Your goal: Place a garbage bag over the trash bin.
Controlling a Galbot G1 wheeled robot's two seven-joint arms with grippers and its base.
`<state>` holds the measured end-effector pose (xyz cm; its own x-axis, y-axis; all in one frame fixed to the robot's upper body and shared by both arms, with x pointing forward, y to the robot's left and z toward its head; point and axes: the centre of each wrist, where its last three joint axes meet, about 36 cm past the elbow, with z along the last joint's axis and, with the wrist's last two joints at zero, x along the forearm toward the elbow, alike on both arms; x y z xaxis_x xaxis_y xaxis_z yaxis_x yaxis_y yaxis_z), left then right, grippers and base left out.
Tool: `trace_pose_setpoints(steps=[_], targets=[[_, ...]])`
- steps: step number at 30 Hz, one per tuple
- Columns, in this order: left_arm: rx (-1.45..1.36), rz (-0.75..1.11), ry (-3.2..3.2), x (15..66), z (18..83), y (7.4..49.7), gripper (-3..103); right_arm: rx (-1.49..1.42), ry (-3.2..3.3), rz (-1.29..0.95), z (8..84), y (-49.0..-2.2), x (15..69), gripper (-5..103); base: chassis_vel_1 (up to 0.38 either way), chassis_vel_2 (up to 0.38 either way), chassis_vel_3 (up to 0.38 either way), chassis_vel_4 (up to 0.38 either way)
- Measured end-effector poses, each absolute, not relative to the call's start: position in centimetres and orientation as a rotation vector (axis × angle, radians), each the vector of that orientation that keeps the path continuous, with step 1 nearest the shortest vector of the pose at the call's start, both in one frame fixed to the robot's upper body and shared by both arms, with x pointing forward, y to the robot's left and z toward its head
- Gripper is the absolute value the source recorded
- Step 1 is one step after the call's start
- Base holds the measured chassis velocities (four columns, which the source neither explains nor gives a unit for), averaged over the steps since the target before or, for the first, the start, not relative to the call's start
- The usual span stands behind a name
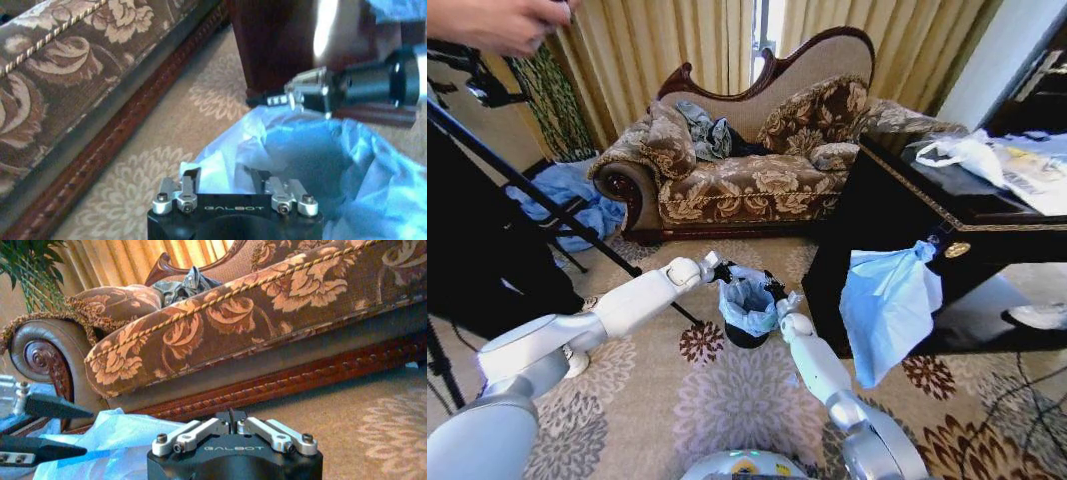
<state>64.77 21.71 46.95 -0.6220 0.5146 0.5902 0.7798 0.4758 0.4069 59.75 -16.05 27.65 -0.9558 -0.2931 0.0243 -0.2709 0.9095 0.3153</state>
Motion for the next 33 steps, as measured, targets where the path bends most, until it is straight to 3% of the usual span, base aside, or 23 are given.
trace_pose_setpoints(steps=[6,11,12,14,27,33], targets=[[-1.037,-1.108,-2.319,66.0,45.7,22.9,28,0.438,-3.001,-0.484,27.7,-16.4,59.6,0,0.0,0.0,0.0,0.0],[-1.001,-1.128,-2.346,66.9,44.9,23.5,17,0.437,-2.999,-0.483,27.6,-16.5,59.5,0,0.0,0.0,0.0,0.0],[-0.988,-1.119,-2.377,67.4,44.2,23.8,6,0.438,-2.998,-0.482,27.5,-16.5,59.5,0,0.0,0.0,0.0,0.0],[-0.977,-1.08,-2.422,67.9,43.4,24.5,2,0.443,-2.993,-0.483,27.2,-16.5,59.4,0,0.0,0.0,0.0,0.0],[-0.882,-0.9,-2.6,67.6,40.9,26.9,0,0.589,-3.007,-0.537,28.2,-17.0,57.5,0,0.0,0.0,0.0,0.0],[-0.884,-0.86,-2.614,67.8,40.6,26.0,0,0.671,-2.979,-0.525,28.1,-17.9,54.6,0,0.0,0.0,0.0,0.0]])
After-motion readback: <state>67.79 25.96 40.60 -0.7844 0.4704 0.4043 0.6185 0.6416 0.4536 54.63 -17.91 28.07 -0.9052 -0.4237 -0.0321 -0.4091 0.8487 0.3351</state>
